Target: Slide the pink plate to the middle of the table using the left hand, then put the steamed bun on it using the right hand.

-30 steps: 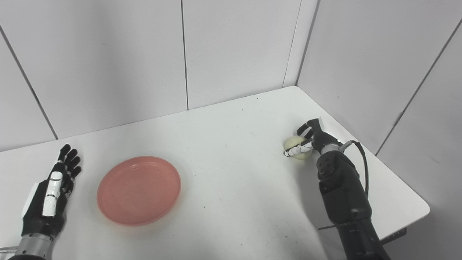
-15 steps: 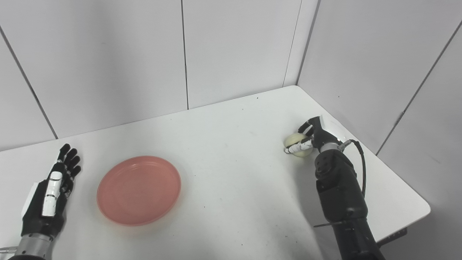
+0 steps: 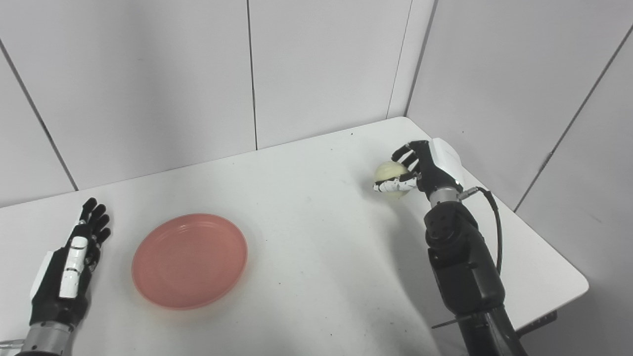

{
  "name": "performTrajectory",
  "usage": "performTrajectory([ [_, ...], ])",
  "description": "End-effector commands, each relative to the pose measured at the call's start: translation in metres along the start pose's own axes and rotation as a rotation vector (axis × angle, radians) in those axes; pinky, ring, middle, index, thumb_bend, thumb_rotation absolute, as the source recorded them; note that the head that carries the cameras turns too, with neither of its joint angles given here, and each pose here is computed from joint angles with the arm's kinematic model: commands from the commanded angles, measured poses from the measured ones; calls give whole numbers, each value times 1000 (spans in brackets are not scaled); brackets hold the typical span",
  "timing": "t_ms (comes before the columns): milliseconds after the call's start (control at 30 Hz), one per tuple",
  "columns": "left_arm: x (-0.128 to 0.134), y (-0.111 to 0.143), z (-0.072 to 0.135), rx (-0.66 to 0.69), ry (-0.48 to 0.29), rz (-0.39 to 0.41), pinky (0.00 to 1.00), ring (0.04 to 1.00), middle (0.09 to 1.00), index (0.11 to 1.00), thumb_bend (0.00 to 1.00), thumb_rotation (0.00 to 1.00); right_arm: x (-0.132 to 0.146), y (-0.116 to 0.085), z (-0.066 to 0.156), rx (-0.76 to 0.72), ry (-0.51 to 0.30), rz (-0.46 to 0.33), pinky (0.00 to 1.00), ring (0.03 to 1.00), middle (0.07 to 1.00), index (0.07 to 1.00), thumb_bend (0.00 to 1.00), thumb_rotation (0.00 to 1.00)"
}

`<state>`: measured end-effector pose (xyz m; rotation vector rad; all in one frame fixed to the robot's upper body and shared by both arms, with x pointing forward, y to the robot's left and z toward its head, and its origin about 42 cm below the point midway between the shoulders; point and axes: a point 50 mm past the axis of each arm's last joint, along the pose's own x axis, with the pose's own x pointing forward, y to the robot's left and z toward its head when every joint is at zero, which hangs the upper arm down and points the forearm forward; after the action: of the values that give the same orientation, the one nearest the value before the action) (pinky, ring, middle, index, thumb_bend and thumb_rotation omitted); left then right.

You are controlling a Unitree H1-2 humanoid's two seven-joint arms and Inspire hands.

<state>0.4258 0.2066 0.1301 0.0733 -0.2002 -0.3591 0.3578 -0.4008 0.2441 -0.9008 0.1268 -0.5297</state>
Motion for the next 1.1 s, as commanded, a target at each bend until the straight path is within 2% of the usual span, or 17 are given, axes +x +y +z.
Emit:
performTrajectory([
  [0,-14,-13,-16,-11,29,13,1000,1000,1000,1000,590,995,5,-12,19,0,-71,-17,199,274,472,480,530,0],
  [33,-14,-14,-15,-3,26,12,1000,1000,1000,1000,590,995,5,-9,22,-3,-79,-3,199,274,472,480,530,0],
  [67,-15,-15,-15,7,24,10,1000,1000,1000,1000,590,998,4,-6,25,-6,-88,11,204,282,432,487,526,0],
  [167,-14,-20,-12,18,20,16,1000,1000,1000,1000,591,1000,0,1,34,-5,-130,59,272,372,433,496,527,0],
  [267,-14,-25,-11,20,23,21,1000,1000,998,1000,602,987,-6,7,42,3,-176,104,251,326,403,495,523,0],
  [467,-13,-39,-7,43,24,25,1000,999,994,1000,593,994,-15,12,49,-12,-252,166,289,392,469,484,527,0],
  [533,-12,-46,-6,46,28,30,998,993,991,1000,590,986,-17,12,50,-14,-287,189,199,279,471,481,527,0],
  [567,-12,-49,-6,52,28,32,986,986,988,1000,578,987,-18,12,51,-23,-306,193,174,252,470,480,527,0],
  [600,-11,-53,-6,57,27,32,984,985,987,1000,576,987,-19,11,50,-30,-319,195,172,251,470,480,527,0],
  [667,-9,-59,-6,68,29,32,975,980,985,1000,577,991,-20,10,48,-29,-329,203,196,290,414,490,523,0],
  [700,-9,-61,-7,72,31,31,970,983,988,998,583,999,-20,9,48,-24,-331,209,228,335,409,496,523,0],
  [833,-5,-74,-9,76,29,19,987,998,999,999,611,1000,-17,1,40,-27,-370,230,188,290,391,494,518,0],
  [933,-1,-80,-12,69,23,14,995,1000,1000,1000,627,1000,-16,-1,38,-3,-393,251,252,342,436,495,522,0],
  [1067,4,-89,-17,80,26,23,971,997,1000,1000,649,1000,-15,-5,36,-14,-407,269,216,298,411,500,519,0],
])
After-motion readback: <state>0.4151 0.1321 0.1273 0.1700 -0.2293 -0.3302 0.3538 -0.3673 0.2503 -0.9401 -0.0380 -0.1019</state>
